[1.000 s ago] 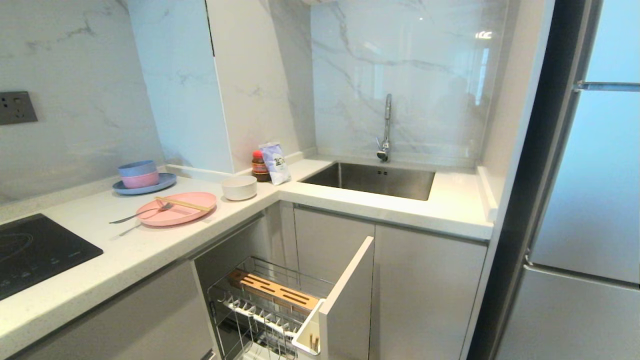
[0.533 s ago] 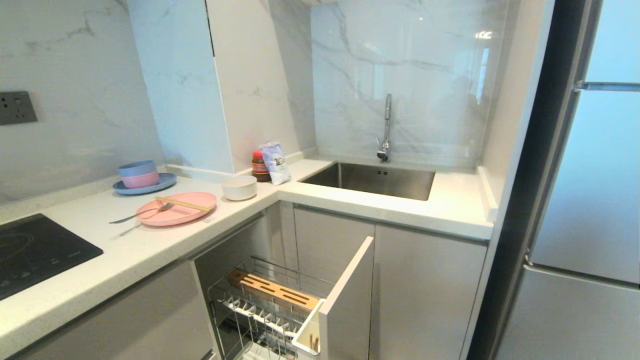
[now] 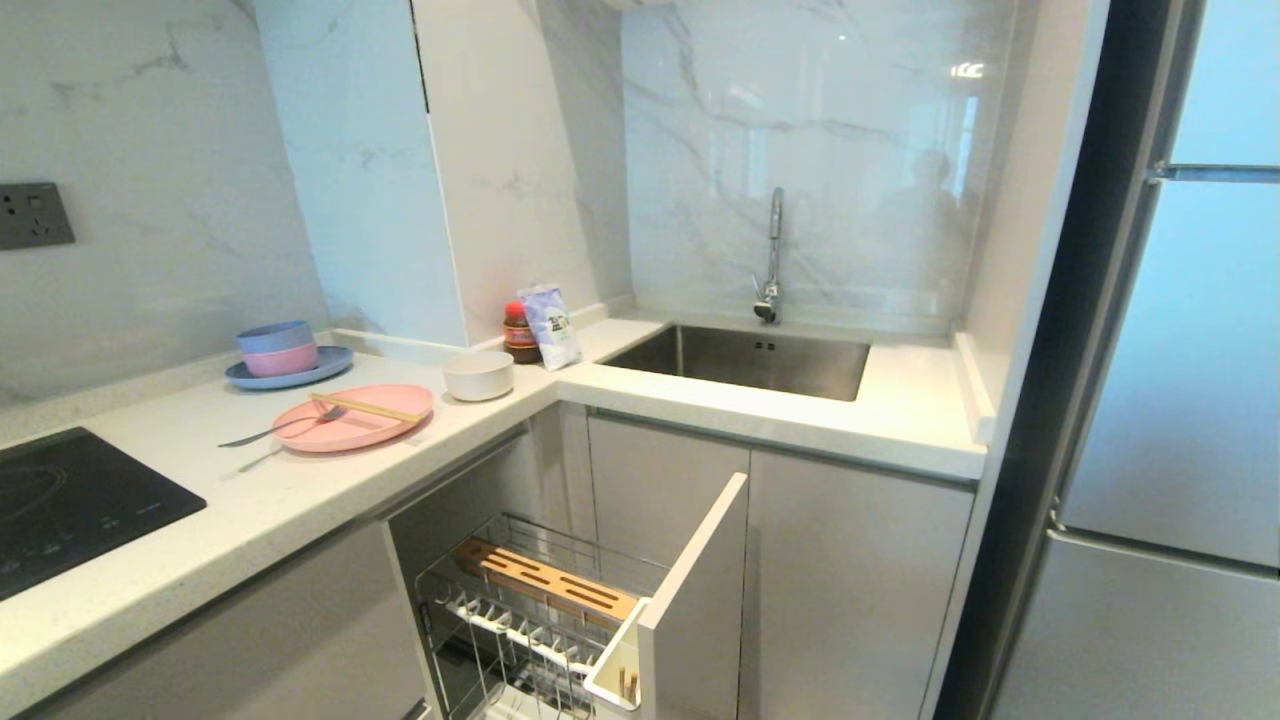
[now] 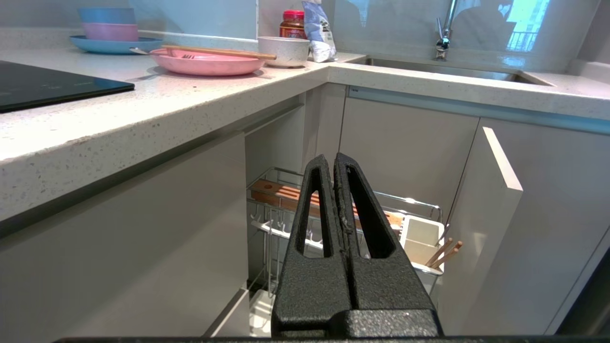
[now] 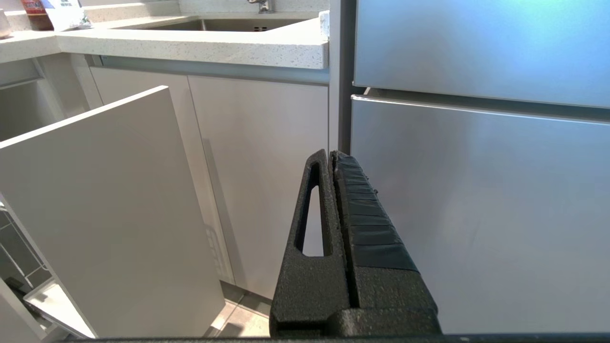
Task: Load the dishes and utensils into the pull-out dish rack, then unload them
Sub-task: Pick up the chopsticks and place it in the cupboard
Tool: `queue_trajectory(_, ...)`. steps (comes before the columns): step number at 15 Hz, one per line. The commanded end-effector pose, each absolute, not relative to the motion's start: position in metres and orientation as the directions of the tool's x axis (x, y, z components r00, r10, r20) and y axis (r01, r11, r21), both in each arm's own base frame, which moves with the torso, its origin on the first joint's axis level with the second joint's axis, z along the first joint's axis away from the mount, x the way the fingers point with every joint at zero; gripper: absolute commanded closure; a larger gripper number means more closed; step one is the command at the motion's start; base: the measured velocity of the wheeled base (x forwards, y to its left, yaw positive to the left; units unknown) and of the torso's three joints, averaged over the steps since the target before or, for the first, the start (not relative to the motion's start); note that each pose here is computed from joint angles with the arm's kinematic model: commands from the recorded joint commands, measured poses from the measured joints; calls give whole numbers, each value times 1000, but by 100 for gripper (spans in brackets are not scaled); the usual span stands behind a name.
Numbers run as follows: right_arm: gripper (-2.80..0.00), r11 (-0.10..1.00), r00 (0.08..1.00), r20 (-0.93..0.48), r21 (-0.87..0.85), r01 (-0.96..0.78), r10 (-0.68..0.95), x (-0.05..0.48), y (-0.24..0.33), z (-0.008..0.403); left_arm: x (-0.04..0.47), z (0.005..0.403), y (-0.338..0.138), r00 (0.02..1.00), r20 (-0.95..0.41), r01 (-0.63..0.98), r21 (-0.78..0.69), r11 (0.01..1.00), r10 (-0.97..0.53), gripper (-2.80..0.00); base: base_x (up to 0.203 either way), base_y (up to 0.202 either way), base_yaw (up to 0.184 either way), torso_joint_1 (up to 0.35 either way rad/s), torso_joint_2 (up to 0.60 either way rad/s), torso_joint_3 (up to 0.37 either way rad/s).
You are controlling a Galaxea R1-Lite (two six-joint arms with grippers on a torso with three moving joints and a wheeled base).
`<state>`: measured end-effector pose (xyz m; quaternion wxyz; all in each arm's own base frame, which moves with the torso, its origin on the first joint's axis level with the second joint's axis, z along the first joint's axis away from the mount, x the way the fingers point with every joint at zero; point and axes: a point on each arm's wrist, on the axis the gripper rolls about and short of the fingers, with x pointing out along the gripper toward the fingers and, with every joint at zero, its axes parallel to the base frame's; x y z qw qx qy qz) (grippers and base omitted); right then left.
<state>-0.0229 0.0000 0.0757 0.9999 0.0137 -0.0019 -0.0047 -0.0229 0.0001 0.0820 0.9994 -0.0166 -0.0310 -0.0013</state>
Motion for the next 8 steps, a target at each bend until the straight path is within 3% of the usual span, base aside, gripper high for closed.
queue_trajectory(1, 0, 1000, 1000, 5, 28, 9, -9, -23, 0, 75, -21, 75, 0, 999, 35, 4, -32, 999, -3, 0, 0, 0, 0, 0, 0, 0)
queue_trajectory(4, 0, 1000, 1000, 5, 28, 8, -8, -23, 0, 75, -21, 75, 0, 999, 36, 4, -37, 999, -3, 0, 0, 0, 0, 0, 1, -22)
queue_trajectory(8, 0, 1000, 1000, 5, 28, 9, -9, -23, 0, 75, -21, 75, 0, 999, 33, 10, -30, 999, -9, 0, 0, 0, 0, 4, 5, -159)
